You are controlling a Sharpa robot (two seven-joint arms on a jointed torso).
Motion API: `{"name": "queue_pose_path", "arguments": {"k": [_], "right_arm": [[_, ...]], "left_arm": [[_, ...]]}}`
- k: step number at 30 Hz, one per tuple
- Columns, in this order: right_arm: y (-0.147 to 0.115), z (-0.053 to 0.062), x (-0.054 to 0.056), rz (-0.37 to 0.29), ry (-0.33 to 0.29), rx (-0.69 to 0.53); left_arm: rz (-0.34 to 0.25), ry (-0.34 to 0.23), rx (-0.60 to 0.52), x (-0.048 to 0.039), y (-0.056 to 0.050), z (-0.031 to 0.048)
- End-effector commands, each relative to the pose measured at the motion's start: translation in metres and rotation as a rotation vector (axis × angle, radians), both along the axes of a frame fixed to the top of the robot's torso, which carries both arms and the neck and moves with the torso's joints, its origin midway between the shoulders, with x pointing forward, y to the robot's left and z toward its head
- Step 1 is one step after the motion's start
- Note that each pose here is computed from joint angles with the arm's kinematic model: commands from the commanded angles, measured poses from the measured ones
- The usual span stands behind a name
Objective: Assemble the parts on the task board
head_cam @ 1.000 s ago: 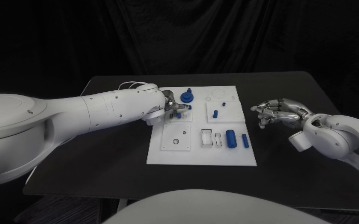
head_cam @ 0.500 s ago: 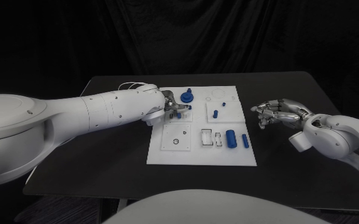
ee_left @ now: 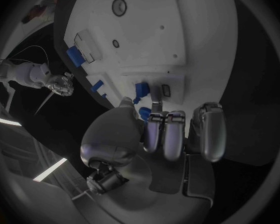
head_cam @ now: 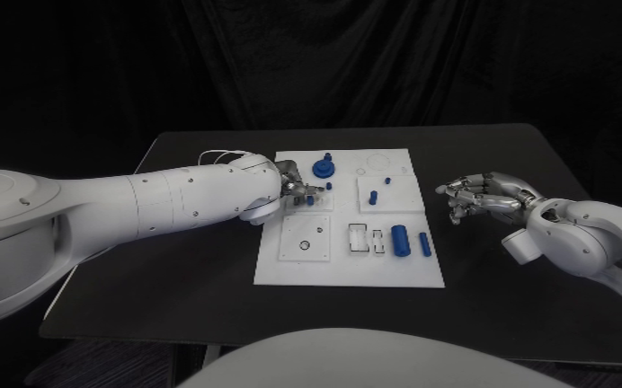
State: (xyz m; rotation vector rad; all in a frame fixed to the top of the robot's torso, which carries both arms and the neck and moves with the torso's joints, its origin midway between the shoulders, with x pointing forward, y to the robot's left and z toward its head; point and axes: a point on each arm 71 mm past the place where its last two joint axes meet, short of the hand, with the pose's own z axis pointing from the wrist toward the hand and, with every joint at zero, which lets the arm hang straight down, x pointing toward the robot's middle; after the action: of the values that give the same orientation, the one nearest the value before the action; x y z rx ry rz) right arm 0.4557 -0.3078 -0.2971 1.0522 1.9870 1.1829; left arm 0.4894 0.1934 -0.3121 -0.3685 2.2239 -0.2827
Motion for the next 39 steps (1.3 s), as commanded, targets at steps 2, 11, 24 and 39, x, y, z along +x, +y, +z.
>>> {"name": "queue_pose_path", "arguments": {"k": [2,11,24,39], "right_arm": [[-0.001,-0.002,-0.002,0.004,0.009,0.0],[-0.003,-0.002,-0.002,-0.001,0.009,-0.002],[-0.001,-0.004,-0.003,0.002,0.015,-0.001],[-0.002,-0.004,-0.004,0.002,0.015,0.0]], "left_arm": [[0.014,-0.11,0.007,-0.0007,-0.001,0.0079],[-0.011,-0.08,0.022,-0.0063,0.0,0.0075],[-0.054,-0.025,0.042,-0.0084,-0.005,0.004],[-0.072,-0.007,0.051,-0.0069,-0.011,0.0021]]}}
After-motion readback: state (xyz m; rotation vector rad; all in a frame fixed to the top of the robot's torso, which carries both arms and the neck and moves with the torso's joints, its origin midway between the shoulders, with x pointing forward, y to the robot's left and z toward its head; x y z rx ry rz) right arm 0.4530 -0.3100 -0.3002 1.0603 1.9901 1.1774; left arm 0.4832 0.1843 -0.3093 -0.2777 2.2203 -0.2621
